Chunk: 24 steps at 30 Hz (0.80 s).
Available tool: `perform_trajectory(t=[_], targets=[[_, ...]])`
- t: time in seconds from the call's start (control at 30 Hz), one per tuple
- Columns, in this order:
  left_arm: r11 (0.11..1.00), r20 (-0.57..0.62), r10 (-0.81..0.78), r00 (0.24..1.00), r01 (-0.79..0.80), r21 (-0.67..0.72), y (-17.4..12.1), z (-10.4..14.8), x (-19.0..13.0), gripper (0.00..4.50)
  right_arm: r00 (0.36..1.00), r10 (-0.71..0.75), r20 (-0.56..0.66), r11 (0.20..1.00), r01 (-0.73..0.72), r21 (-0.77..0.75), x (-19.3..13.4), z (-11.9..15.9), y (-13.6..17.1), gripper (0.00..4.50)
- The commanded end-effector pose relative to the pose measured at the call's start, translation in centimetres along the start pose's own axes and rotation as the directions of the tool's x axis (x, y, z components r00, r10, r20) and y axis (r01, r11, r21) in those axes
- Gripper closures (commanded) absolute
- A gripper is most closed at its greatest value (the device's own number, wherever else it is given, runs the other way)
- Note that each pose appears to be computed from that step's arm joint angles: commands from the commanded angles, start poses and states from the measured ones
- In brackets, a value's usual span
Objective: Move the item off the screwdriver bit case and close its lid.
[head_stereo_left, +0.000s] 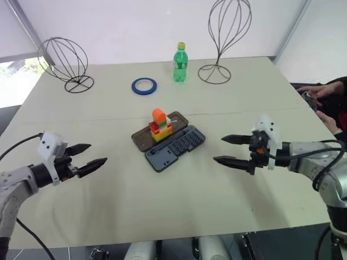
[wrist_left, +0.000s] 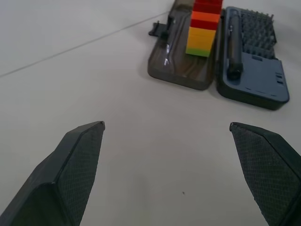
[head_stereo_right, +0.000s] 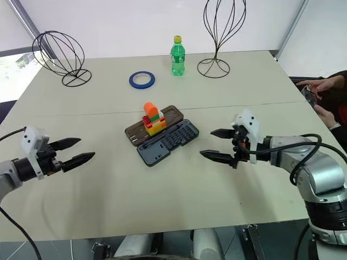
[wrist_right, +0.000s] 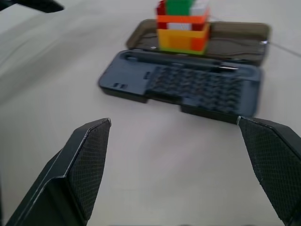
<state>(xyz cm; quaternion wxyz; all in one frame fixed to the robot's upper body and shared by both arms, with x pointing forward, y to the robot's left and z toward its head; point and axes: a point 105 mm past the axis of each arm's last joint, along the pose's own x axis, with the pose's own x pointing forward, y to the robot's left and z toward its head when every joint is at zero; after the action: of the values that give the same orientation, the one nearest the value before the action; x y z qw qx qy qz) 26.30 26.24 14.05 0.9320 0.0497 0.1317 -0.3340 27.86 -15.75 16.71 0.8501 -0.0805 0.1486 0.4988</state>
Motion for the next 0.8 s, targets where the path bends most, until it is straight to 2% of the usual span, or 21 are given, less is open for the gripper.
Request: perform_trajectory(t=[0.03, 0.8], targets=[[0.999, 0.02, -0.032, 0.999, 0.032, 0.007, -0.58, 0.92, -0.05, 0.04, 1.0, 0.002, 0.013, 1.0, -0.001, -0.03, 0.68, 0.55, 0.44, 0.0], [0.999, 0.054, 0.031, 0.998, -0.031, 0.014, -0.14, 0.34, 0.1, 0.04, 0.999, -0.035, -0.007, 0.998, 0.035, -0.053, 1.03, 0.3, -0.39, 0.0]])
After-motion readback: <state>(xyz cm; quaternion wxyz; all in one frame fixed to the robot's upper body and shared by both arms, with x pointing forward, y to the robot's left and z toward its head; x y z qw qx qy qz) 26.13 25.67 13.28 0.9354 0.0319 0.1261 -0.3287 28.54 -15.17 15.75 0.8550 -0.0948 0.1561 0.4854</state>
